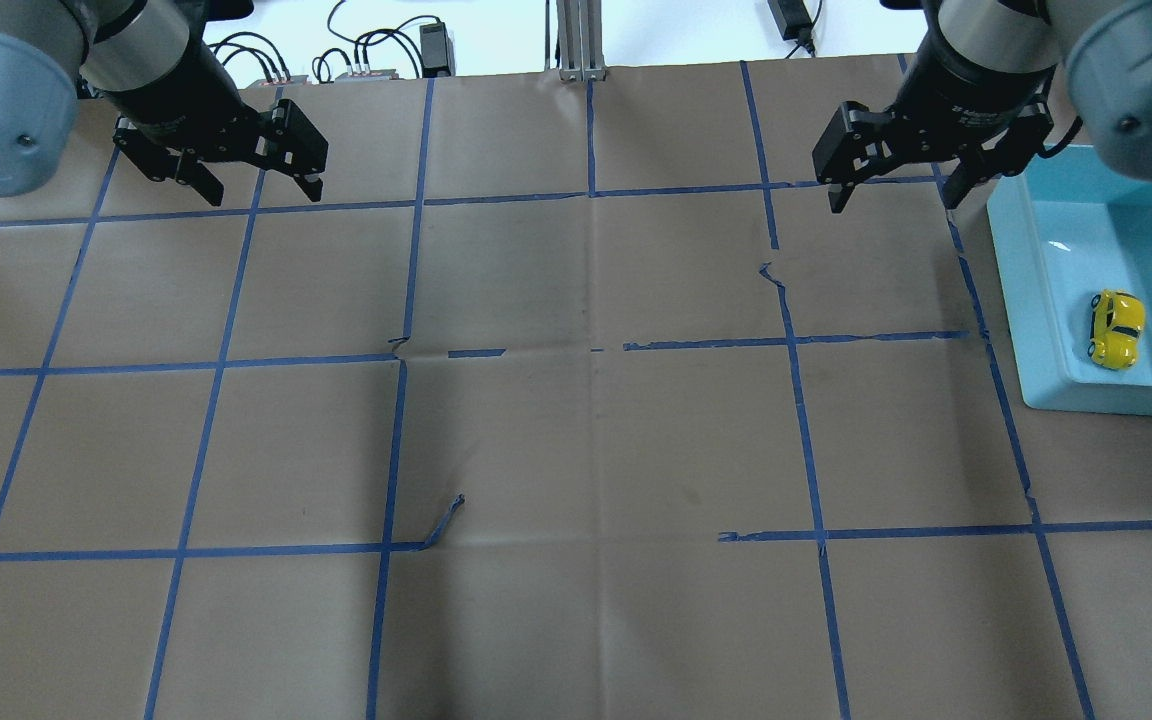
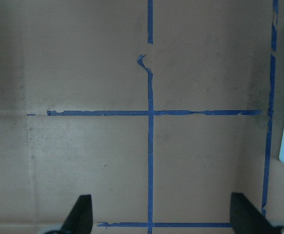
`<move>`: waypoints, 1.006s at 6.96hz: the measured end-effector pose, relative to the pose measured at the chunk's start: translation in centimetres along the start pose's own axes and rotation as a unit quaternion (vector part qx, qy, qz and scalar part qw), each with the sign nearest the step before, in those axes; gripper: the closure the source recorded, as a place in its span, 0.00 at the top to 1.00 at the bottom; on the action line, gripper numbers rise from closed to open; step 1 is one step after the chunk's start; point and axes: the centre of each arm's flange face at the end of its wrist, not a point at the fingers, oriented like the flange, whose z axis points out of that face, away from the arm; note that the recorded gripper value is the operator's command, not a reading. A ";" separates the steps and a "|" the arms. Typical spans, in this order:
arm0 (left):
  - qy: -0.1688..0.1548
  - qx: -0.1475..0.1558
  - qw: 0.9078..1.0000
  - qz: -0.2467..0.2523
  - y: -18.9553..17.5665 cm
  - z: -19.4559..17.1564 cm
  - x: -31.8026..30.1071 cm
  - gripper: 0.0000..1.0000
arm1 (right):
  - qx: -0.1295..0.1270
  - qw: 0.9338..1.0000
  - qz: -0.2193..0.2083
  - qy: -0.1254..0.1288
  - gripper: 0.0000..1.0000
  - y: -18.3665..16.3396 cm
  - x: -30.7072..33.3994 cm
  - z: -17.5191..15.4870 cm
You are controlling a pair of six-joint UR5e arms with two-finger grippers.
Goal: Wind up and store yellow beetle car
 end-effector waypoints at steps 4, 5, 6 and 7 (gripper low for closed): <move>0.000 0.009 1.000 0.002 -0.6 0.1 -0.2 1.00 | -0.019 1.000 -0.008 0.002 1.00 -1.0 -0.8 0.5; -0.001 0.010 1.000 0.002 -0.6 0.2 -0.2 1.00 | -0.019 1.000 -0.008 0.002 1.00 -0.9 -0.8 0.5; -0.001 0.010 1.000 0.003 -0.6 0.2 -0.2 1.00 | -0.021 1.000 -0.008 0.002 1.00 -0.7 -0.8 0.3; -0.002 0.010 1.000 0.003 -0.6 0.2 -0.2 1.00 | -0.025 1.000 -0.008 0.002 1.00 -0.3 -0.7 0.0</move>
